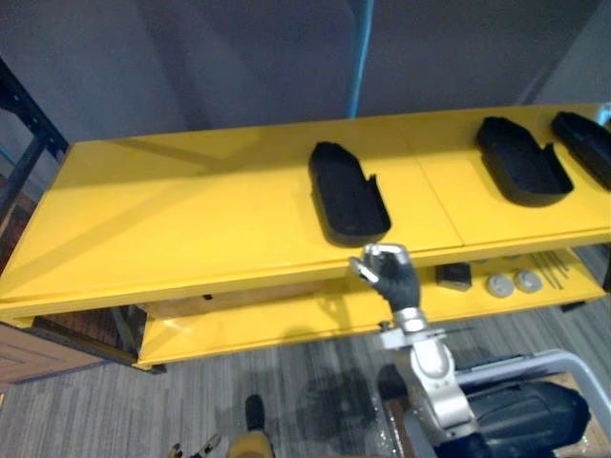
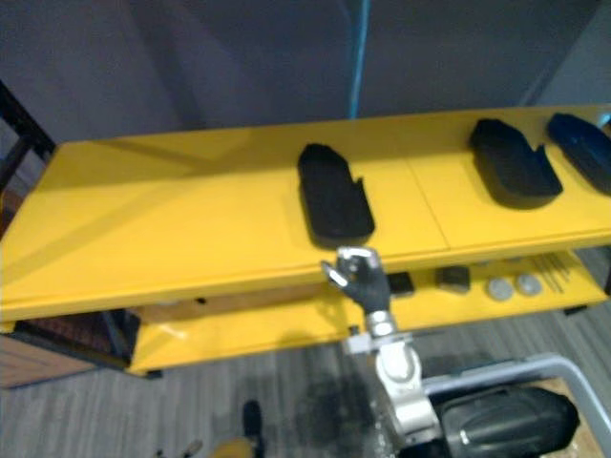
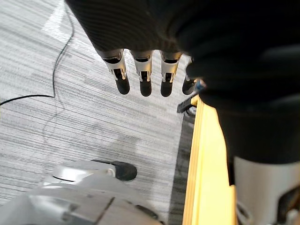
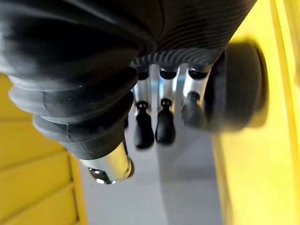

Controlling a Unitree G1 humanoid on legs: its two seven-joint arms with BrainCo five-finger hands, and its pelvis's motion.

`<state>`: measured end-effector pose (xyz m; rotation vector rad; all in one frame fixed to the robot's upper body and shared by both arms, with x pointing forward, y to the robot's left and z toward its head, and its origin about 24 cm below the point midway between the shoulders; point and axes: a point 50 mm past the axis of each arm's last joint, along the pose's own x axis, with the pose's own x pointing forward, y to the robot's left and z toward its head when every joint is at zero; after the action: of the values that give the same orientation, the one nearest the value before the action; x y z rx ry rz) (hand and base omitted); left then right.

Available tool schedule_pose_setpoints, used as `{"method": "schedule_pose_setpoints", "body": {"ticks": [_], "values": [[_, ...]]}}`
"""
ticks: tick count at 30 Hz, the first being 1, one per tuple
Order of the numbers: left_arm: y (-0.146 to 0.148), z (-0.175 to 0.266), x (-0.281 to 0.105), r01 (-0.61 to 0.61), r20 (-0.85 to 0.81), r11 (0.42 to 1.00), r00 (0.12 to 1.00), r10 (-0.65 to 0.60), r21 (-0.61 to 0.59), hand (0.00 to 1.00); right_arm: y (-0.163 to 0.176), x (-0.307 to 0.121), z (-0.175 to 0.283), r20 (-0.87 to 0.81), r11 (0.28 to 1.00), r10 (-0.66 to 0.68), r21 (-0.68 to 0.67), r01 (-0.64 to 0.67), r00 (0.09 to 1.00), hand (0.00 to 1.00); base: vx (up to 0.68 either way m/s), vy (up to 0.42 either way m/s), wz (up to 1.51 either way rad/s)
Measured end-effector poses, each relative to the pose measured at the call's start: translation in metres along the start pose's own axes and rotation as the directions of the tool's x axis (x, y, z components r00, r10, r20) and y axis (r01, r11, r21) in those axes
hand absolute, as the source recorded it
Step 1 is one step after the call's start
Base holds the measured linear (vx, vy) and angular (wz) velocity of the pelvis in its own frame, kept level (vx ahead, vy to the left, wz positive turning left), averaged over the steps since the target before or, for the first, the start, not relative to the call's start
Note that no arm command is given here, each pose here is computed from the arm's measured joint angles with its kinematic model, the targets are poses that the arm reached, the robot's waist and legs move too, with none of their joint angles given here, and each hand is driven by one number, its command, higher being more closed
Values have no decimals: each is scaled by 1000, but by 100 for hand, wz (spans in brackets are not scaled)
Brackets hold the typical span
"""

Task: Walk over and take plastic housings, then place them on the shelf

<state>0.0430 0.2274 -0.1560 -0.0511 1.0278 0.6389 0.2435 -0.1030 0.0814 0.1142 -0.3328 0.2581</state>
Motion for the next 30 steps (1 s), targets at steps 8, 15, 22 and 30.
{"method": "schedule_pose_setpoints", "body": {"ticks": [8,15,22,30], "values": [[2,-1,0,-3,-15,1000,1000,3,10,0,4,-4,-21,-143,997,-22,-75,11,990,100,-15,5,-1],[-2,4,2,14,-6,999,1000,-13,36,0,-8,-10,-37,-230,975,-165,-187,122,959,100,-6,0,-2],[-6,6,2,22,2,999,1000,-22,40,0,-30,-4,-36,-220,950,-254,-242,200,942,100,29,-2,5],[-10,5,2,45,-6,996,999,-45,72,0,-54,28,-18,-133,929,-273,-293,226,953,100,19,1,7]]}}
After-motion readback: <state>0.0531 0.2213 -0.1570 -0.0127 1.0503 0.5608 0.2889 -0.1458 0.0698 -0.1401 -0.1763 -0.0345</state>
